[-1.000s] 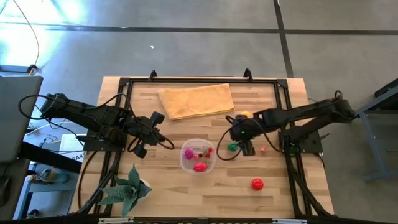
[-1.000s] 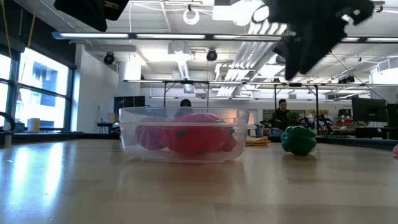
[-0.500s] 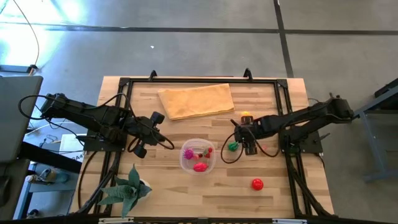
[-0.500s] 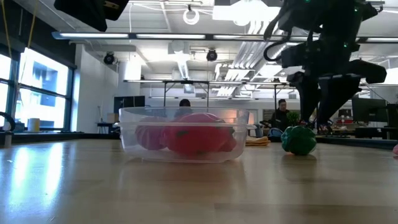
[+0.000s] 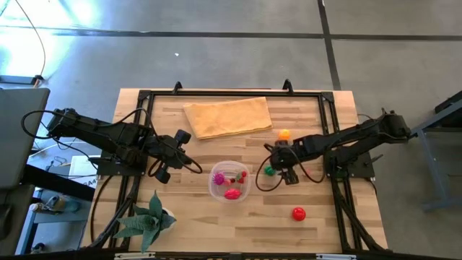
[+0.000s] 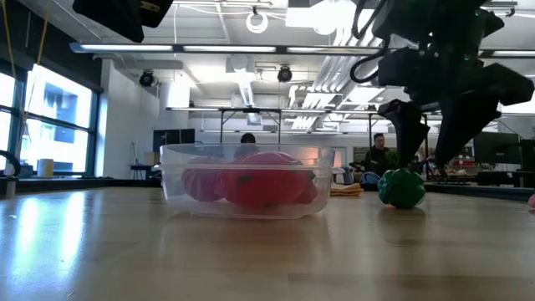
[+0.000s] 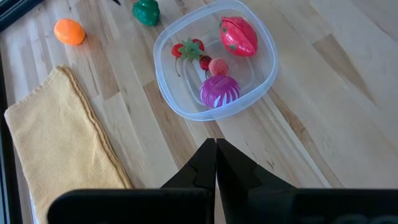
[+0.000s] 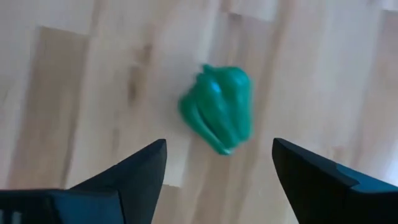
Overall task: Pick and placing Produce into tupperware
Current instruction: Put the green bell pepper into the transparent bin
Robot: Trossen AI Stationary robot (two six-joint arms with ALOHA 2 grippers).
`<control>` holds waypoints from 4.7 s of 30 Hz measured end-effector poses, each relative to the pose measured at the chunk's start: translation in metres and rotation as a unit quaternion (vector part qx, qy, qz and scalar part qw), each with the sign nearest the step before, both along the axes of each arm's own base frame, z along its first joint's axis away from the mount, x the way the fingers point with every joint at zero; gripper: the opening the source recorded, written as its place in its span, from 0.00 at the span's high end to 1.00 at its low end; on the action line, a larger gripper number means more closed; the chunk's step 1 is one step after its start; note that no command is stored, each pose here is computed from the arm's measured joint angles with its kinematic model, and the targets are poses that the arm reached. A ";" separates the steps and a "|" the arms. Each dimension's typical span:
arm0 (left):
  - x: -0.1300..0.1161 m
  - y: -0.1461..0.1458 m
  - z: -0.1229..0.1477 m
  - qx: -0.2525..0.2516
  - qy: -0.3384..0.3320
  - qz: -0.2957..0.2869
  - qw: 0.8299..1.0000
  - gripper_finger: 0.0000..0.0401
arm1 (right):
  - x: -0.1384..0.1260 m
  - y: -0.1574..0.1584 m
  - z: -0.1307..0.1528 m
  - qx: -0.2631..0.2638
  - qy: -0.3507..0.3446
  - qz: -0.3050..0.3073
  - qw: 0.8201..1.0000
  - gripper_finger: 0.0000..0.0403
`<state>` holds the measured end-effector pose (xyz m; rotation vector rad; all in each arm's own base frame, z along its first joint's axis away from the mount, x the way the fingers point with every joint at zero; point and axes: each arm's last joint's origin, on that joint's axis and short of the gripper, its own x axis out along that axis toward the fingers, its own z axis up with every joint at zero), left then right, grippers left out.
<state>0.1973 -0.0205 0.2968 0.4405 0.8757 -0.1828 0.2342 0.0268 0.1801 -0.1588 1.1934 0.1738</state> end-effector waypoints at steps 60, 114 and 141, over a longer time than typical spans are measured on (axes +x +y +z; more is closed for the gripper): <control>0.000 0.000 0.000 0.000 0.000 0.000 1.000 0.99 | 0.036 -0.006 -0.046 0.013 -0.001 0.018 1.000 0.35; 0.000 0.000 0.000 0.000 0.000 0.000 1.000 0.99 | 0.182 0.004 0.004 0.071 -0.036 0.016 0.997 0.45; 0.000 0.000 0.000 0.000 0.000 0.000 1.000 0.99 | 0.194 0.005 -0.013 0.078 -0.056 0.006 0.995 0.44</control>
